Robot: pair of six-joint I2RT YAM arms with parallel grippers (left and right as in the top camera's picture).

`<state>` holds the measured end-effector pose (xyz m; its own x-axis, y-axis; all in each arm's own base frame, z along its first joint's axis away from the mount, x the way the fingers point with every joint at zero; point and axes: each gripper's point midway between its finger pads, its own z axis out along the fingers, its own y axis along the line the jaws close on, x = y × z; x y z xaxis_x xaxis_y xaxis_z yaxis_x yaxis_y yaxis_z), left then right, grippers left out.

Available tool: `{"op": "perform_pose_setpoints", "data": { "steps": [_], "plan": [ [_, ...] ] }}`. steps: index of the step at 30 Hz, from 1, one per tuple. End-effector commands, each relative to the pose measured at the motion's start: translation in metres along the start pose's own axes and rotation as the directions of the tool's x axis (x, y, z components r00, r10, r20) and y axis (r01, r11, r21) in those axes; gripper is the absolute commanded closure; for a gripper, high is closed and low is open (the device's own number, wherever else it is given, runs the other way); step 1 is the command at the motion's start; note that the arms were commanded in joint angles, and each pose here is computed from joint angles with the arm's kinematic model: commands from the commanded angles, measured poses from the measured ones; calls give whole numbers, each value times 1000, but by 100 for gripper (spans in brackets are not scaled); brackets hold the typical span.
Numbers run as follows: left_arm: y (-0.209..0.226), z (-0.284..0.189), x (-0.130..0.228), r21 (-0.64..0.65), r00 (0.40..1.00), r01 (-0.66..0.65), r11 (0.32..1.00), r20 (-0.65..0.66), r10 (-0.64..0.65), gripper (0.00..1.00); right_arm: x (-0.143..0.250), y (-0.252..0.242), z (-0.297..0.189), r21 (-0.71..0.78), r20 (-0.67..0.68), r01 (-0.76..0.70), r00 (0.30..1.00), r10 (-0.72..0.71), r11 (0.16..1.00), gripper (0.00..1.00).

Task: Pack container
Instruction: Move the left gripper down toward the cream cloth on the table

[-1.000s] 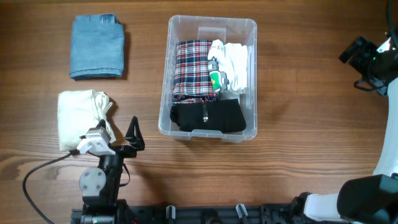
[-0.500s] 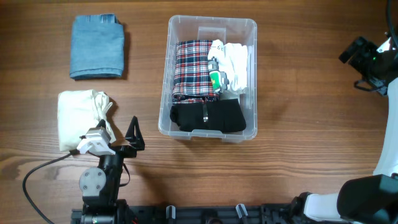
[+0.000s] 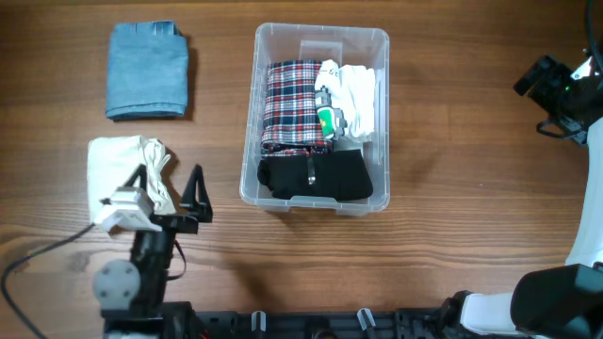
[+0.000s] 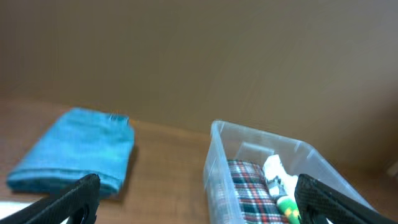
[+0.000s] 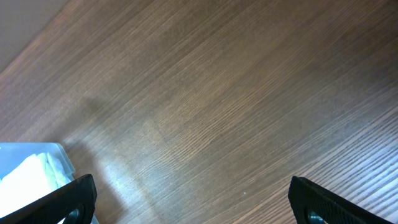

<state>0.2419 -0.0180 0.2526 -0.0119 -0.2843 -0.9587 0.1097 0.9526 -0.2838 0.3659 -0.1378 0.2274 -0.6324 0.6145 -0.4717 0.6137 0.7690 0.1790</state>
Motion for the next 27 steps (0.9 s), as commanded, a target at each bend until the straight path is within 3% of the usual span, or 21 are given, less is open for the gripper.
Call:
{"op": "perform_pose_setpoints", "data": {
  "steps": [1,5,9,14,18,20,27],
  "plan": [
    [0,15,-44,-78,993,-77,994,-96,69,0,-3,1,1,1,3,-8,1000,8,1000,0],
    [16,47,-66,-188,944,-71,980,-329,6,0,-3,1,1,1,3,-8,1000,8,1000,0],
    [37,78,-76,-265,836,-117,957,-546,-49,0,-3,1,1,1,3,-8,1000,8,1000,0],
    [76,96,-55,-345,619,-136,929,-761,-192,0,-3,1,1,1,3,-8,1000,8,1000,0],
    [108,87,-21,-427,490,-142,893,-814,-311,0,-3,1,1,1,3,-8,1000,8,1000,0],
    [135,61,-11,-512,417,-184,839,-814,-405,0,-3,1,1,1,3,-7,1000,7,1000,0],
    [197,25,-22,-679,460,-170,714,-696,-552,0,-3,1,1,1,3,-8,1000,8,1000,0]
  ]
}}
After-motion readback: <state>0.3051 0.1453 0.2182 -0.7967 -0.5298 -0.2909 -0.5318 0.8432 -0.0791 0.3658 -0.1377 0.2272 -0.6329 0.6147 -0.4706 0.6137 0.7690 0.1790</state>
